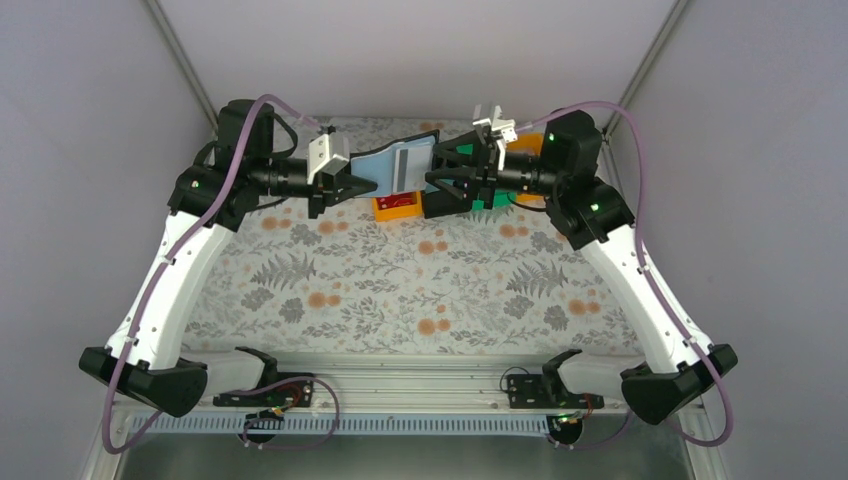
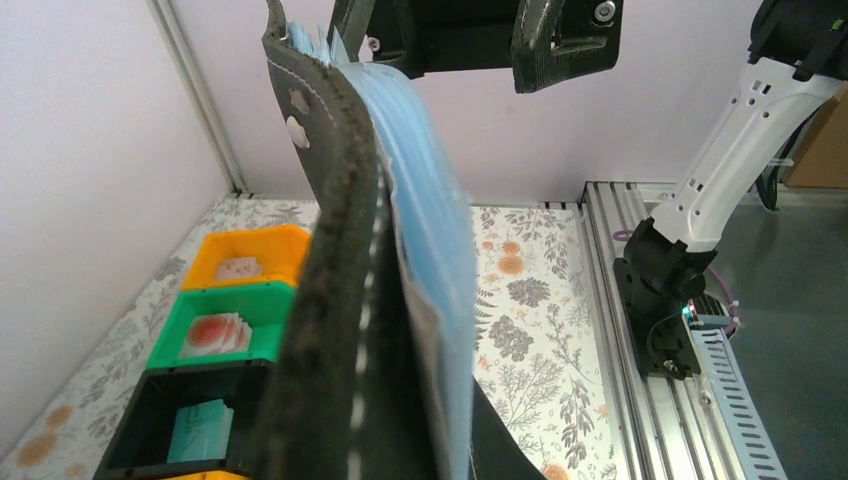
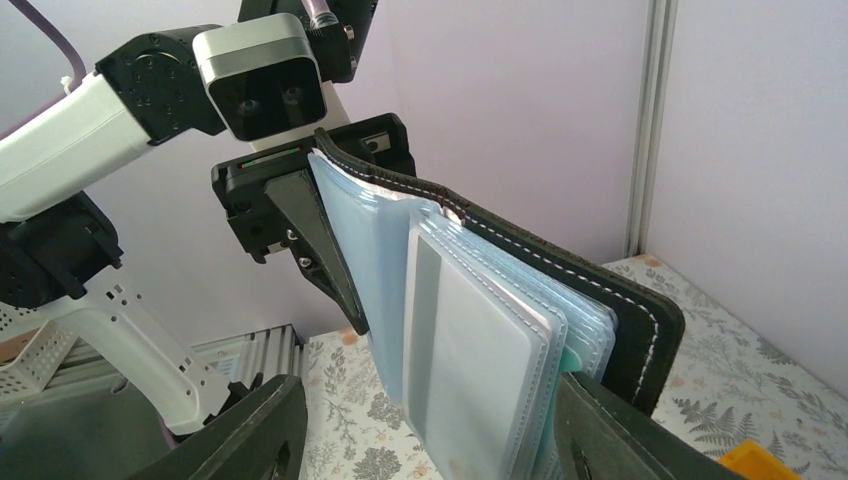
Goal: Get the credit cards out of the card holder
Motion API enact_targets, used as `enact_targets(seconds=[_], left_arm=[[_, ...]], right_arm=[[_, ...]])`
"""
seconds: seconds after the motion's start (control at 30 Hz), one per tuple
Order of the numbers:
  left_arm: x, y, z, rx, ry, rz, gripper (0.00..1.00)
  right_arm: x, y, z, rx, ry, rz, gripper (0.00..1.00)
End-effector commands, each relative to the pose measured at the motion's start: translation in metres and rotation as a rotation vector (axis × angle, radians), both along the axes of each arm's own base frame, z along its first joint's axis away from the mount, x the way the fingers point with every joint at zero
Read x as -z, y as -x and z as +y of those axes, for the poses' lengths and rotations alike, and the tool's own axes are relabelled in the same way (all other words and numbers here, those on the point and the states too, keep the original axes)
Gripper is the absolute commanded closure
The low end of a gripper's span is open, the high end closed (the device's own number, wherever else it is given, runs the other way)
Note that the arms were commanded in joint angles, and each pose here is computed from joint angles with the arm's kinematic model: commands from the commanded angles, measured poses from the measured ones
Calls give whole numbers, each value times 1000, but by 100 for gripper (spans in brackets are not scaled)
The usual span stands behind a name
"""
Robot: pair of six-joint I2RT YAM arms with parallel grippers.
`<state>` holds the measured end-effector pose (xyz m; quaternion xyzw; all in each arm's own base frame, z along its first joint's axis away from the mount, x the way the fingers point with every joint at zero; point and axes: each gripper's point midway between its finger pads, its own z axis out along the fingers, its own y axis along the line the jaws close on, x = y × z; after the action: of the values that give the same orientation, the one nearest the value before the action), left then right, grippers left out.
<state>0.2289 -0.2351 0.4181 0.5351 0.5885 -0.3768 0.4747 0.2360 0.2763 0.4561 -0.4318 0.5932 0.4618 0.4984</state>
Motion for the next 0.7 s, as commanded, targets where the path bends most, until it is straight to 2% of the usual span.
enact_targets(seconds=[0.0,0.27,0.53,0.67], left_arm=[[-17,9,-1,49,34,-63,98],[-19,2,-2,23,41,-47,98],[-17,-9,-2,-21,40,-26,98],[-17,-8,-2,-23,44,-17,98]], right_arm=[[-5,3,2,-22,-5,-13,38],[2,15,8,-98,-13,35,48],[-1,29,19,-148,-22,53,52],[0,26,27,-113,-24,60,52]])
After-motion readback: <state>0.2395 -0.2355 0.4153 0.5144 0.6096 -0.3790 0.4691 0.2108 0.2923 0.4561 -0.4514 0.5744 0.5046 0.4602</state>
